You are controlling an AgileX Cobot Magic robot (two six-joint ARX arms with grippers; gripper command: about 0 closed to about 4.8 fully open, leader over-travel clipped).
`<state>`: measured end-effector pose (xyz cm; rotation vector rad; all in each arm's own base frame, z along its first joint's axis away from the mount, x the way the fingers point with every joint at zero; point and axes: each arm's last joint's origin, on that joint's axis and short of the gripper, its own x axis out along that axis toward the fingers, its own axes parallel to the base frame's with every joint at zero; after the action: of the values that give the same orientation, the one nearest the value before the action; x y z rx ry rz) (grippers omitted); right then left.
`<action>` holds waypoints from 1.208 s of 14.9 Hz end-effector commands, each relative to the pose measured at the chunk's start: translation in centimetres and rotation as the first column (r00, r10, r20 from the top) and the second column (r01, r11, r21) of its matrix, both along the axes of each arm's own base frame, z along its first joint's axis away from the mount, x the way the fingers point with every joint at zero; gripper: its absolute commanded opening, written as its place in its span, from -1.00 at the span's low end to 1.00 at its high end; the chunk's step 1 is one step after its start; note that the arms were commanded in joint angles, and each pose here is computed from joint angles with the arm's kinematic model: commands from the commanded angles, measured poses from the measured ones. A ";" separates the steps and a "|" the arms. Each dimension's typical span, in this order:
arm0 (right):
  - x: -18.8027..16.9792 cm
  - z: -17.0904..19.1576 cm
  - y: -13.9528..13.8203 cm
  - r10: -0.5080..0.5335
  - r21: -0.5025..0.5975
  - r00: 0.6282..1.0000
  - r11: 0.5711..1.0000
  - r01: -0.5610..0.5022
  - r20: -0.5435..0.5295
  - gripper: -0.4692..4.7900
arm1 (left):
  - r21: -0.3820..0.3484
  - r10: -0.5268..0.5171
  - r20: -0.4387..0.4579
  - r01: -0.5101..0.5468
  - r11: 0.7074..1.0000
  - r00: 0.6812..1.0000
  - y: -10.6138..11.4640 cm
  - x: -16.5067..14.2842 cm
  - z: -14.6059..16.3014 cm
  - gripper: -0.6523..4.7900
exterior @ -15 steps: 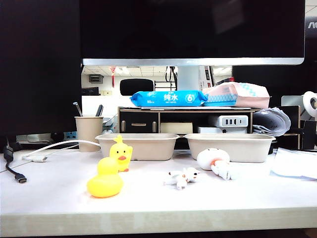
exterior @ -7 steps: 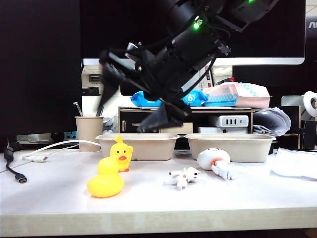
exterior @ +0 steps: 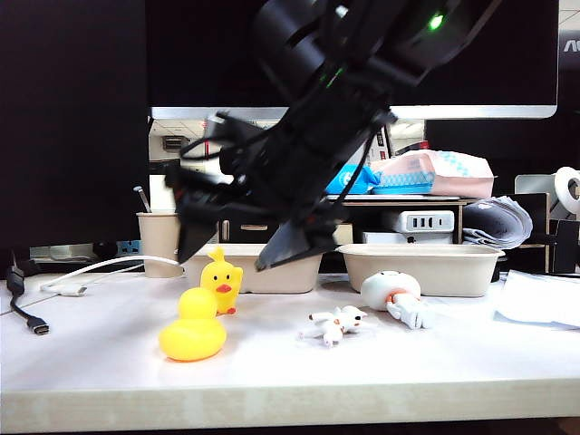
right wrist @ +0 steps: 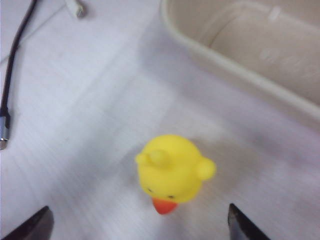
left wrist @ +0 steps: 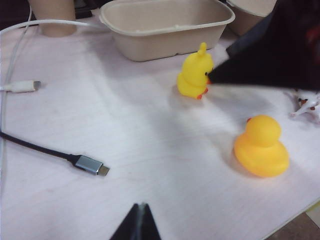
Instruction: Put the dolls with similar colors into the same paper box, while dolls with different colors go into separate paper boxes.
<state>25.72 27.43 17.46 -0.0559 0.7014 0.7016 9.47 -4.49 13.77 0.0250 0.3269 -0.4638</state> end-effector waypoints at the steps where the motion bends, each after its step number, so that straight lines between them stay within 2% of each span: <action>1: 0.7 -1.0 0.5 -0.013 0.016 0.999 1.000 0.012 0.036 1.00 | 0.000 -0.002 0.007 0.002 1.000 1.000 0.0 0.0 0.1 -0.78; 9: 1.7 -4.6 1.6 -0.018 0.043 0.998 0.999 0.016 0.059 1.00 | 0.000 -0.002 0.007 0.002 1.000 1.000 0.0 0.0 0.1 -0.78; 15: 1.9 -5.7 1.8 -0.024 0.043 0.999 0.999 0.022 0.049 1.00 | 0.000 -0.002 0.007 0.002 1.000 1.000 0.0 0.0 0.1 -0.78; 16: 1.9 -5.6 1.7 -0.024 0.043 0.998 0.999 0.022 0.049 0.87 | 0.000 -0.002 0.007 0.002 1.000 1.000 0.0 0.0 0.1 -0.78; 18: 1.9 -5.6 1.7 -0.025 0.043 0.998 0.999 0.022 0.050 0.78 | 0.000 -0.002 0.007 0.002 1.000 1.000 0.0 0.0 0.1 -0.78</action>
<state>27.80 29.20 12.29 -0.0198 0.6032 0.6931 9.47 -4.49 13.77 0.0253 0.3268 -0.4639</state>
